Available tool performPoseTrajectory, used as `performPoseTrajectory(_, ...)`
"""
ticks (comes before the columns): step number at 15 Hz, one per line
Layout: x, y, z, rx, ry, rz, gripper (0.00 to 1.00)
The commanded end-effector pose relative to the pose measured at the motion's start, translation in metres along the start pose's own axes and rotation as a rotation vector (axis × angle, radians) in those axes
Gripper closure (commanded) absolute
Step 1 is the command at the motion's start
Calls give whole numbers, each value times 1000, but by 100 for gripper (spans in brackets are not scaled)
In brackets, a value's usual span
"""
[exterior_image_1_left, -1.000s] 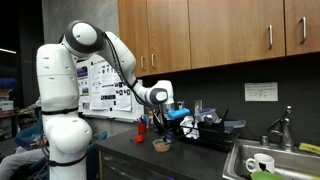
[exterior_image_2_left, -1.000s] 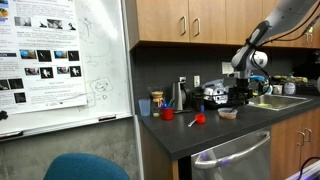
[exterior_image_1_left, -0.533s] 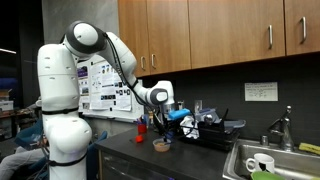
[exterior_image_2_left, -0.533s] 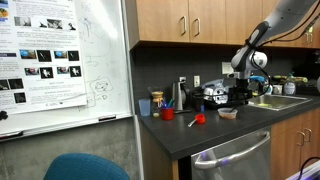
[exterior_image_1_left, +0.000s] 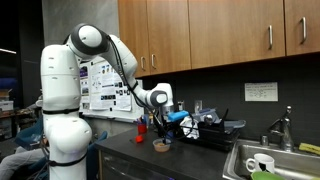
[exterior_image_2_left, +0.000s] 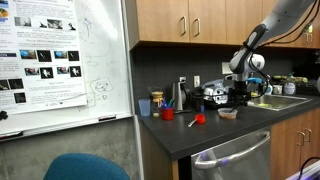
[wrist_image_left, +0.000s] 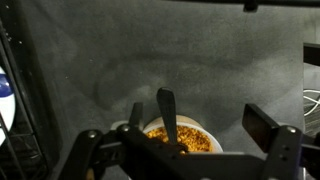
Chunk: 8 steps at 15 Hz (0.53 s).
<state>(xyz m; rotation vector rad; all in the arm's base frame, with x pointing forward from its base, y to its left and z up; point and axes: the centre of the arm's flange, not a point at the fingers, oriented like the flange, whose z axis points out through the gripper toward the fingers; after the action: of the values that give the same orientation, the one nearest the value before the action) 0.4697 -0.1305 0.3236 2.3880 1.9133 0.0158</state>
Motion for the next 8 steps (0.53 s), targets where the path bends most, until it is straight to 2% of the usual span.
performPoseTrajectory(1,4,13,10,-1,-8,-50,0)
performPoseTrajectory(8,1,28,20,1,-33,-127,0)
